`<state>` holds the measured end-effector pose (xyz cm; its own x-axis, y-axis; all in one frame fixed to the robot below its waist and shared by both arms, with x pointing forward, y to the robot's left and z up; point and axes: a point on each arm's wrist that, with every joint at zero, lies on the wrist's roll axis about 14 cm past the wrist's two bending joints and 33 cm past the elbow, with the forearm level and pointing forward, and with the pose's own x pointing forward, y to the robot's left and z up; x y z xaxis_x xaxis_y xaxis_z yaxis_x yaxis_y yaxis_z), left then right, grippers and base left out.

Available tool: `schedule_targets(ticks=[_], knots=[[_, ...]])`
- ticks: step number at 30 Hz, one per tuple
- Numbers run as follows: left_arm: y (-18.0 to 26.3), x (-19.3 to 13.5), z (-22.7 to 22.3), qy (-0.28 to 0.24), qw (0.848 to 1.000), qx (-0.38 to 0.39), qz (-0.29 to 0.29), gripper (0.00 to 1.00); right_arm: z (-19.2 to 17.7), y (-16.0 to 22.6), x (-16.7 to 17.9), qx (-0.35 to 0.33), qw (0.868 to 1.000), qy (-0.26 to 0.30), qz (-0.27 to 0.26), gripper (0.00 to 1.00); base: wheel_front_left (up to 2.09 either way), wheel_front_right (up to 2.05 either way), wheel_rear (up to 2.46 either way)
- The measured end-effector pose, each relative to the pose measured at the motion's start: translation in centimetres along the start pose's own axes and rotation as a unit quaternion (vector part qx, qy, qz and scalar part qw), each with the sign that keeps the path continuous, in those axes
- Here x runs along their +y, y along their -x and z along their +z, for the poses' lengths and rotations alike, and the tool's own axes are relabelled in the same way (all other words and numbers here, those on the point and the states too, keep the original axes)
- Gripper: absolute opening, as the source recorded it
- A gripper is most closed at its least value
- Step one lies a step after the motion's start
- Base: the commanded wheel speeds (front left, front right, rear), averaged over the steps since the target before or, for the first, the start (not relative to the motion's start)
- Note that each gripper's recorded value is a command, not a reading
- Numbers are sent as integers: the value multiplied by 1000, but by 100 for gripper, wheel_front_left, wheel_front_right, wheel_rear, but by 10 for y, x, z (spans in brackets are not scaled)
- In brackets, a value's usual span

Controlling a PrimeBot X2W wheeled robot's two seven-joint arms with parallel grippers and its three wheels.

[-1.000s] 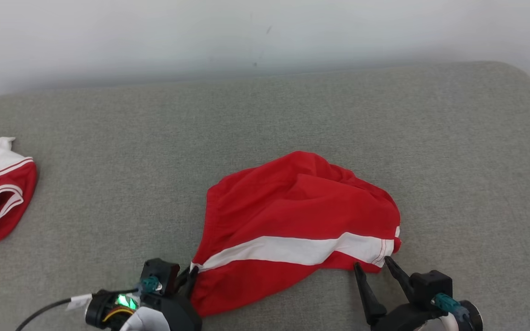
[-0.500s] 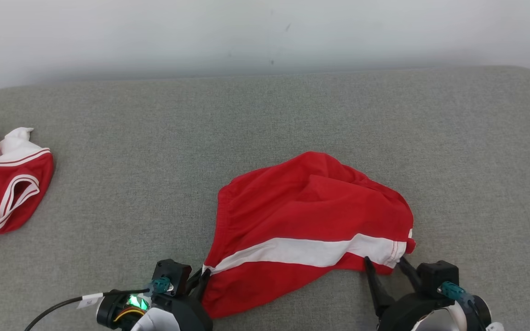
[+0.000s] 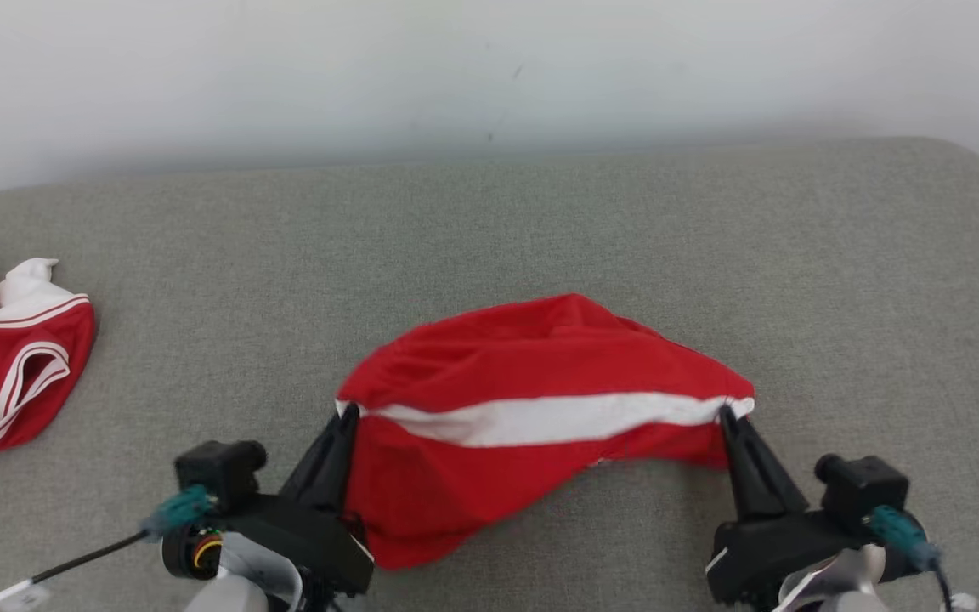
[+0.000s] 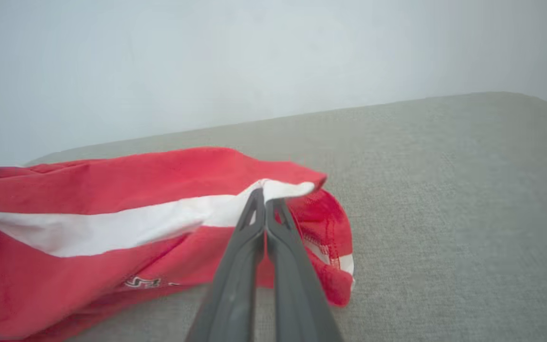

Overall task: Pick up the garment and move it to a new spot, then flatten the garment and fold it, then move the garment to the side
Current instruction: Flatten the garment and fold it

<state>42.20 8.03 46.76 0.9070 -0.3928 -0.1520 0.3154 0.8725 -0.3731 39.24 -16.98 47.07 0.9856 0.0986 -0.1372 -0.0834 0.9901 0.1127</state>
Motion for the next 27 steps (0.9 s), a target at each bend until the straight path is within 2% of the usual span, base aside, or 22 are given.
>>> schedule_targets(ticks=[3, 7, 13, 18, 23, 27], knots=[[-1, -6, 29, 64, 996, -58, -10, 0, 32, -1, -3, -57, 998, -29, -4, 0, 0, 0, 0], [-1, -21, 54, 117, 988, -91, -43, 0, 72, -3, -2, -114, 992, -54, 3, 0, 0, 0, 0], [-2, -48, 110, 126, 975, -152, -102, 0, 139, 1, -7, -190, 981, -44, 10, 0, 0, 0, 0], [0, -78, 157, 152, 953, -219, -142, 0, 178, 10, -23, -229, 973, -22, 1, 0, 0, 0, 0], [-5, -97, 196, 175, 938, -240, -178, 0, 217, 11, -16, -256, 966, 16, 21, 0, 0, 0, 0], [-12, -110, 214, 172, 936, -231, -204, 0, 243, 12, -4, -282, 958, 41, 39, 0, 0, 0, 0]])
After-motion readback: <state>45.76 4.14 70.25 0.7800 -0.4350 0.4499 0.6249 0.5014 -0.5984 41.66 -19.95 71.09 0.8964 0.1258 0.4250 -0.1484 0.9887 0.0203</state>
